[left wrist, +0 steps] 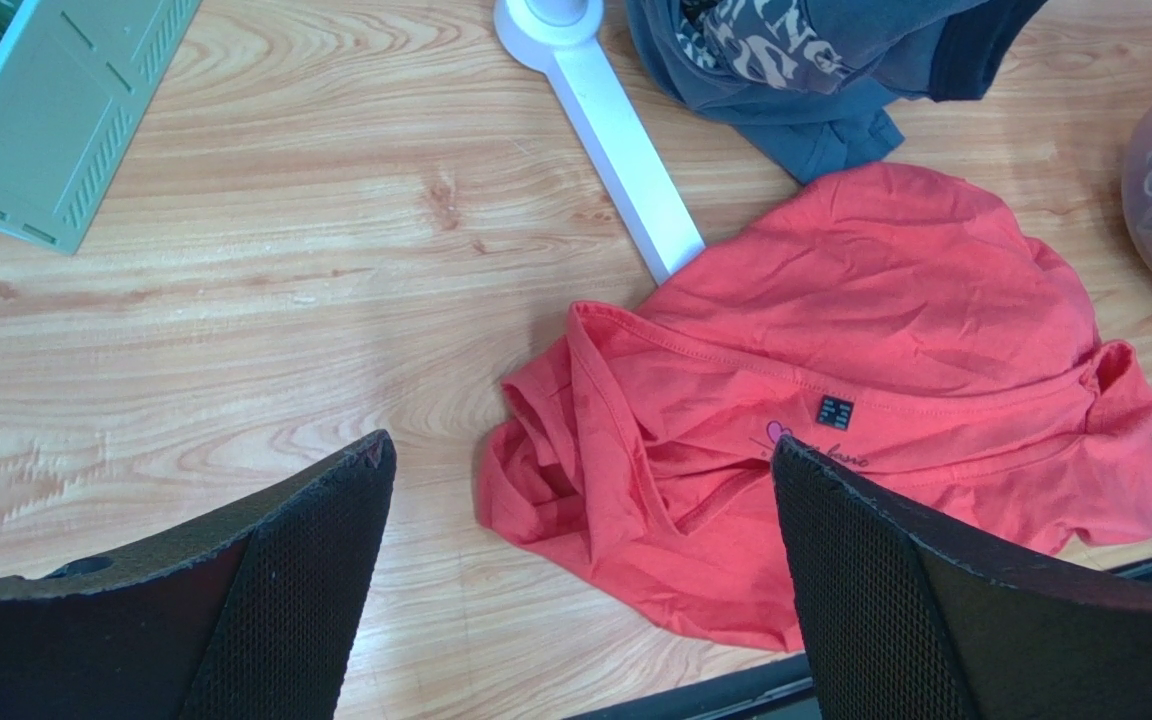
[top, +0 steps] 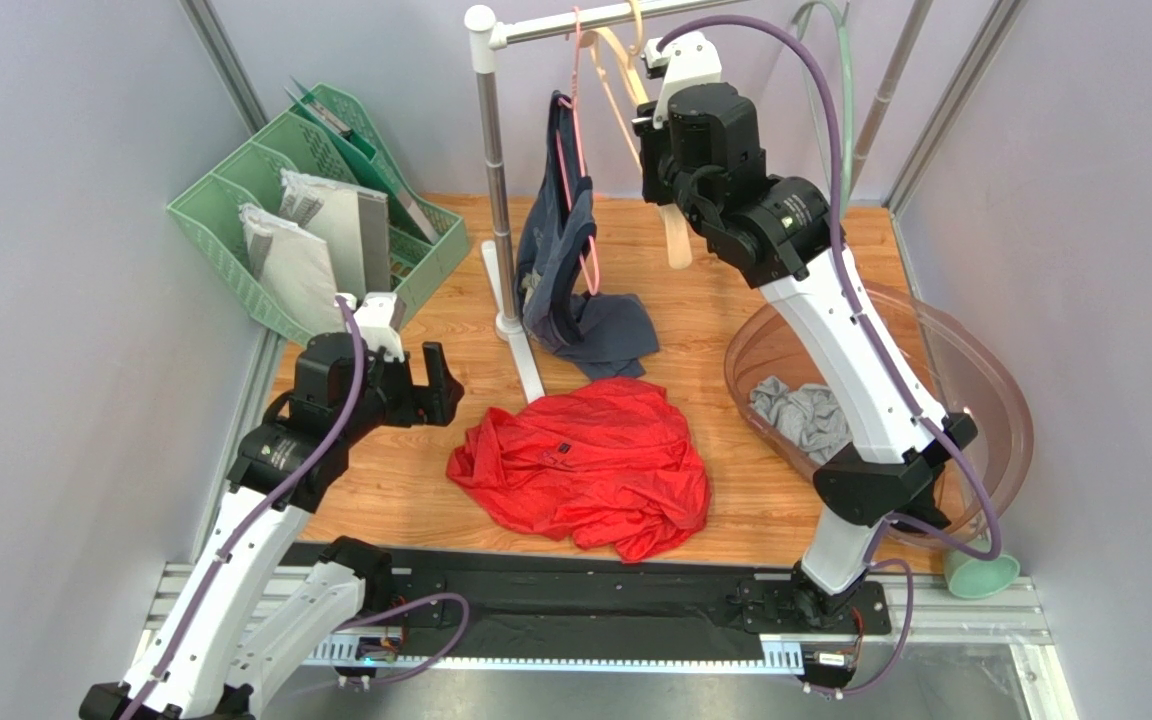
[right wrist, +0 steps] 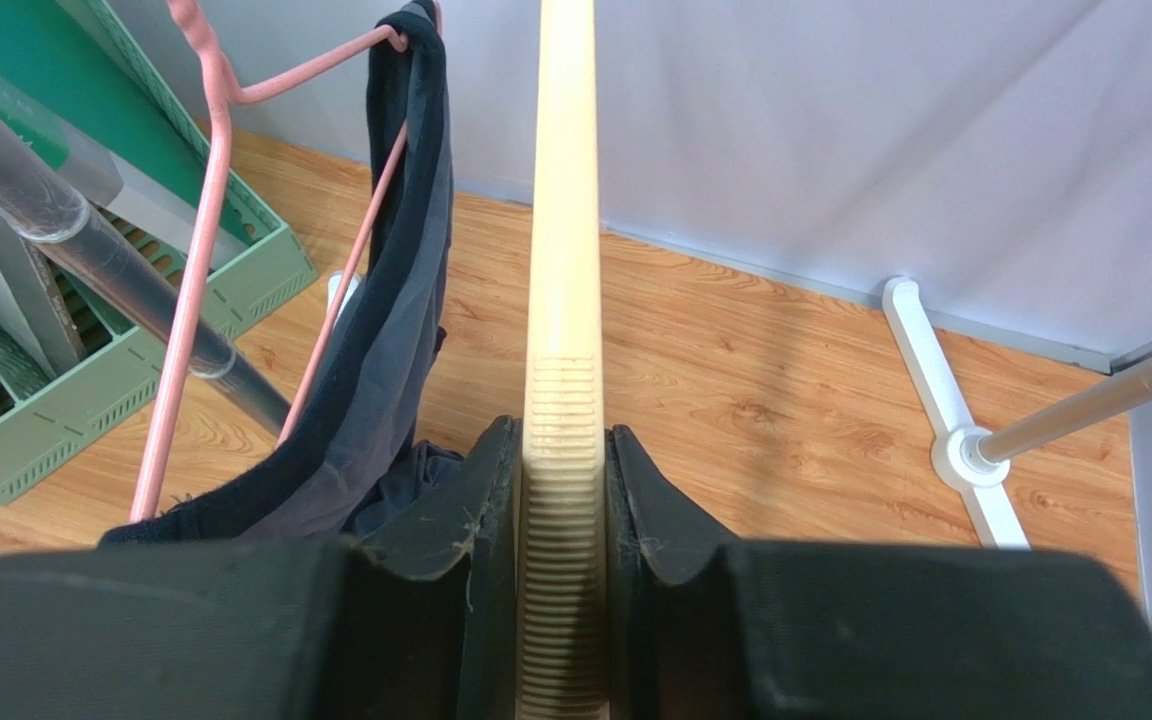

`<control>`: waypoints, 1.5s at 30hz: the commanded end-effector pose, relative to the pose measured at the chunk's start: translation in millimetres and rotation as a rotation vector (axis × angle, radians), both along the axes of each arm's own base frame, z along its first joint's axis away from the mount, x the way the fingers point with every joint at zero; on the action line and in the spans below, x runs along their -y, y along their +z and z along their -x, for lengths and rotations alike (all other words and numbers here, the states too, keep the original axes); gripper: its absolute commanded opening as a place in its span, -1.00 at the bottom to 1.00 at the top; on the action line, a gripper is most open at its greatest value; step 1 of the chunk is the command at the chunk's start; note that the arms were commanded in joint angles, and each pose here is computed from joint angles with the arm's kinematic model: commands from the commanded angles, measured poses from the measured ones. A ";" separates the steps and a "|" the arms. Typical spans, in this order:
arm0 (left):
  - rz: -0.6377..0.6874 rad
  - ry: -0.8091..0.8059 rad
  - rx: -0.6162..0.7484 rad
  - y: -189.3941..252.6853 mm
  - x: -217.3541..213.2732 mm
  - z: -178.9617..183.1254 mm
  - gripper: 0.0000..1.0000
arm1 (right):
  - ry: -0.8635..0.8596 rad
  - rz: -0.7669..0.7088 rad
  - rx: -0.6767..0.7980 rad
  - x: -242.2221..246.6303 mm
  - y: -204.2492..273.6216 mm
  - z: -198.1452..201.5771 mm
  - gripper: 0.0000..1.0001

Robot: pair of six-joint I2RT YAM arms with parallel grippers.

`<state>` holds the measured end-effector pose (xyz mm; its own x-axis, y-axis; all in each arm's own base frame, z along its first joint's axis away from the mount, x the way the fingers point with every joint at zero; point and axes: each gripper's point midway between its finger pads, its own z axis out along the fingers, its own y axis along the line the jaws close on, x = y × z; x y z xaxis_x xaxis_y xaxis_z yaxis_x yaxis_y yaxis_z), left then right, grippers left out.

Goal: Place the tank top on the hanger

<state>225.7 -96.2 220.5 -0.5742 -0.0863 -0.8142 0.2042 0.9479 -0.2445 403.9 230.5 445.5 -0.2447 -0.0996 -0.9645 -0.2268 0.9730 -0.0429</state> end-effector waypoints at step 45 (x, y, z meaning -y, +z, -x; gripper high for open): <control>-0.053 0.062 -0.027 -8.9 -12.7 -6.1 0.89 | 0.009 0.007 0.048 89.4 -3.8 140.3 -1.00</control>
<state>228.4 -94.3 213.9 -0.5922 -0.0817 -0.8017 0.1856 0.9543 -0.2344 288.0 156.9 436.7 -0.2063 -0.1504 -0.9669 -0.2560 0.9620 -0.0951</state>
